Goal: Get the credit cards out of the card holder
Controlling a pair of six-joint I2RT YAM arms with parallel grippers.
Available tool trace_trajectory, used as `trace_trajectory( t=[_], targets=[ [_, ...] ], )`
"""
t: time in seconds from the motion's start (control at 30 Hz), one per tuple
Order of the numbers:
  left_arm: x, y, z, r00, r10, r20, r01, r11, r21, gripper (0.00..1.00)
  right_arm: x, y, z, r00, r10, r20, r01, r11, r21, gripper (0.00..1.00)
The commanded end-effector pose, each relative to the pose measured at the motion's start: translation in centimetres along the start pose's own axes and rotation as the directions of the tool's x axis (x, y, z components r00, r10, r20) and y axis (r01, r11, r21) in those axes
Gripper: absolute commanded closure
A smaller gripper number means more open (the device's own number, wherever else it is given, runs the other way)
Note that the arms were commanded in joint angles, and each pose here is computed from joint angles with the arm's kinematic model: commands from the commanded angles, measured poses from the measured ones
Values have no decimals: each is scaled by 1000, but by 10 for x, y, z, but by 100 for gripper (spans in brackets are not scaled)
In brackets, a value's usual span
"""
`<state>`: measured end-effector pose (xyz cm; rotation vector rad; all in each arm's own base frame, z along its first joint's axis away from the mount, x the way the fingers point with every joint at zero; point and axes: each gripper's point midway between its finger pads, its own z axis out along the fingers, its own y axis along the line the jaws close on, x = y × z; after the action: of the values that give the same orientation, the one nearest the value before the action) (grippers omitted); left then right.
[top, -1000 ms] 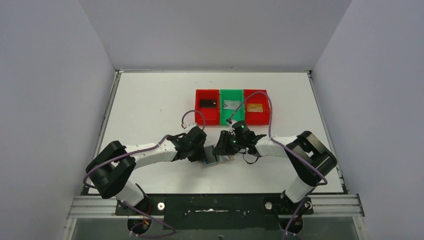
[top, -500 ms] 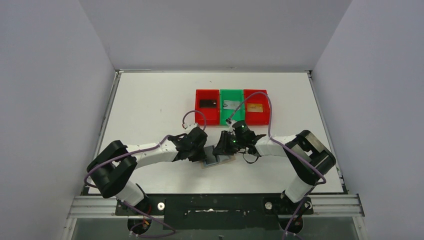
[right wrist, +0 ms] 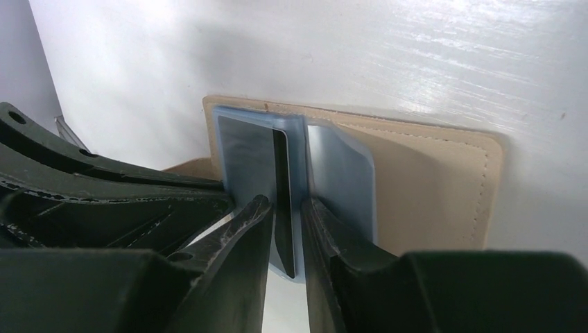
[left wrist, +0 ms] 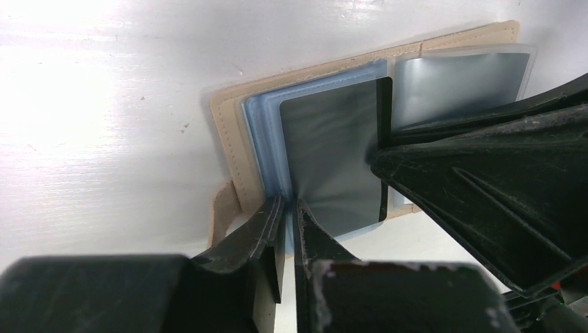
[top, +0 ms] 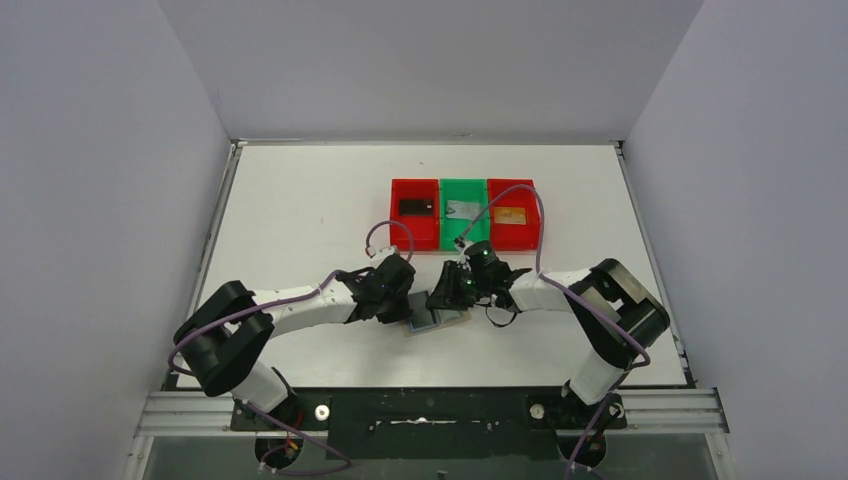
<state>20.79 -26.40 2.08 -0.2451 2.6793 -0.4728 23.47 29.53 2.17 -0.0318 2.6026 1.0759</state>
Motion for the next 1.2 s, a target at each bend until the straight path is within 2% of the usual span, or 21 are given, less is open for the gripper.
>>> trace_trajectory(
  t=[0.0, 0.17, 0.33, 0.6, 1.1, 1.17],
  targets=[
    [4, -3, 8, 1000, 28, -5, -28, 1000, 2, 95, 0, -15, 4, 1000, -17, 9, 16, 997, 74, 77],
    [5, -7, 10, 999, 38, -11, -38, 999, 16, 98, 0, 2, 4, 1000, -21, 10, 21, 1000, -24, 85],
    [4, -5, 10, 999, 38, -9, -38, 999, 2, 100, -8, 10, -6, 998, 5, 60, 0, 996, -85, 100],
    [6, 10, 13, 999, 40, -10, -40, 997, -62, 100, -17, 7, -22, 994, 58, 92, -43, 987, -156, 100],
    [-3, -2, 14, 992, 128, 4, -127, 991, -43, 100, -3, -24, -34, 990, 95, 101, -90, 995, -53, 98],
    [-6, -6, 11, 991, 136, 18, -135, 990, -34, 95, -1, -26, -33, 990, 98, 97, -93, 994, -48, 97]
  ],
)
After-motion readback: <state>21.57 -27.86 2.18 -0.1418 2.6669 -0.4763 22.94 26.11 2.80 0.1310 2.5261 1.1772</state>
